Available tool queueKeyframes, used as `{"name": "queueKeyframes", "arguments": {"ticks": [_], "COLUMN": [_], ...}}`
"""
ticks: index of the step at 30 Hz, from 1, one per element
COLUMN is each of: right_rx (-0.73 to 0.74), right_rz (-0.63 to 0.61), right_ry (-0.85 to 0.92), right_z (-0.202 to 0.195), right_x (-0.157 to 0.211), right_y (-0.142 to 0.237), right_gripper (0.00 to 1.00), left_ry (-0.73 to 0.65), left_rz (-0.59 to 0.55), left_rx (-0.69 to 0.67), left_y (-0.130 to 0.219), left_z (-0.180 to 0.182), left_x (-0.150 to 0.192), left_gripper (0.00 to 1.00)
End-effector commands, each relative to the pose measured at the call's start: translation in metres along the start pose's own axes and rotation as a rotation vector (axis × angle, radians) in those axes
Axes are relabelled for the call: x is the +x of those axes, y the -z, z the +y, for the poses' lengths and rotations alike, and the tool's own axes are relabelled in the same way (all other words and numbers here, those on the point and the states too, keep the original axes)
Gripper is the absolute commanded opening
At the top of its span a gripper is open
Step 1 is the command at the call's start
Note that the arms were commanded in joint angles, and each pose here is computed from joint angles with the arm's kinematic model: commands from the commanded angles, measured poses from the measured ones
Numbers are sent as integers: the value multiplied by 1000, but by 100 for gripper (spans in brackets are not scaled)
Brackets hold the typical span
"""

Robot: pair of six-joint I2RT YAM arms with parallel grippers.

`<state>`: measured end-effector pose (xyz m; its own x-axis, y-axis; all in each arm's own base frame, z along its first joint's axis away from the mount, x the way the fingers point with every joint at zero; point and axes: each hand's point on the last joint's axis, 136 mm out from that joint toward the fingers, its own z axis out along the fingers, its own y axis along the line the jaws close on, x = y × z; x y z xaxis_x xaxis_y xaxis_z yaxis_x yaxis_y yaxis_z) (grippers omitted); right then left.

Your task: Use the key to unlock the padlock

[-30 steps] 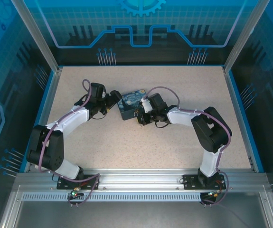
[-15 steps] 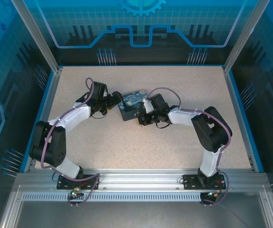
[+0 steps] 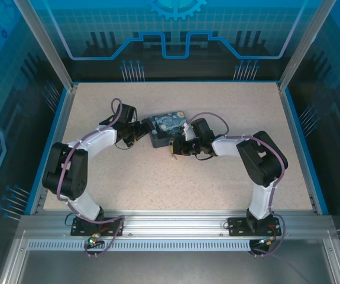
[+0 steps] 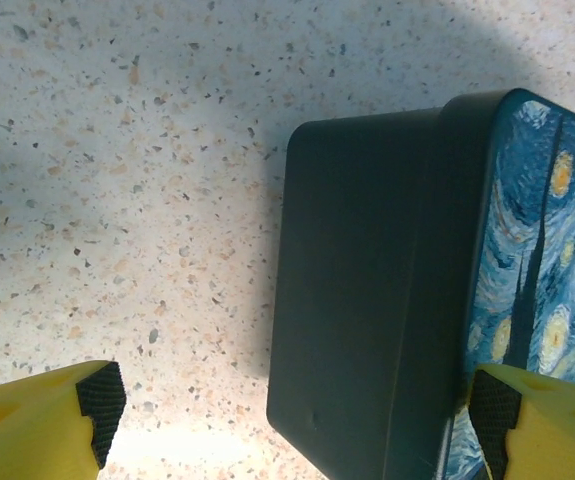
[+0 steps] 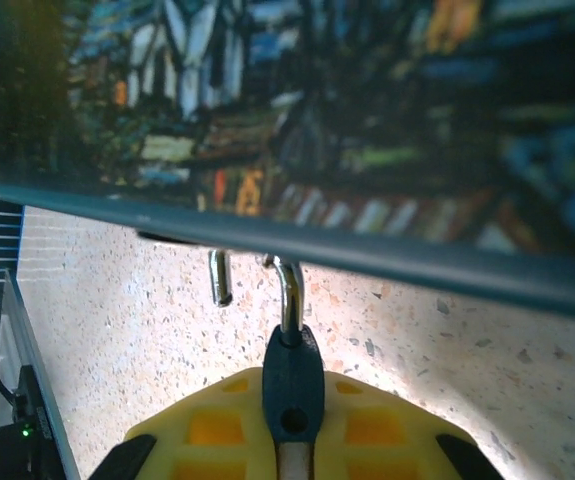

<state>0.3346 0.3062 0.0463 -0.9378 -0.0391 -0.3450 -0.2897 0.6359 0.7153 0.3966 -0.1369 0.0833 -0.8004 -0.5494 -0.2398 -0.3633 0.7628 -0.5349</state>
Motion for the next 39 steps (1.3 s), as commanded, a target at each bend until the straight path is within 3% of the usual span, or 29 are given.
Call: {"name": "queueKeyframes", "arguments": {"ticks": [1, 19, 39], "right_rx": [-43, 105, 184], "right_rz": [17, 23, 39], "right_ry": [-100, -101, -84], "right_z": [0, -15, -29], "right_x": [5, 8, 14], "right_y": [-2, -6, -11], "right_gripper": [0, 6, 20], "left_ry": [-18, -31, -34], "left_rz": [13, 63, 73], "left_rx": [-18, -45, -31], "left_y": [-6, -27, -28], "left_z": [1, 8, 7], "left_x": [-3, 1, 3], "left_gripper": [91, 92, 92]}}
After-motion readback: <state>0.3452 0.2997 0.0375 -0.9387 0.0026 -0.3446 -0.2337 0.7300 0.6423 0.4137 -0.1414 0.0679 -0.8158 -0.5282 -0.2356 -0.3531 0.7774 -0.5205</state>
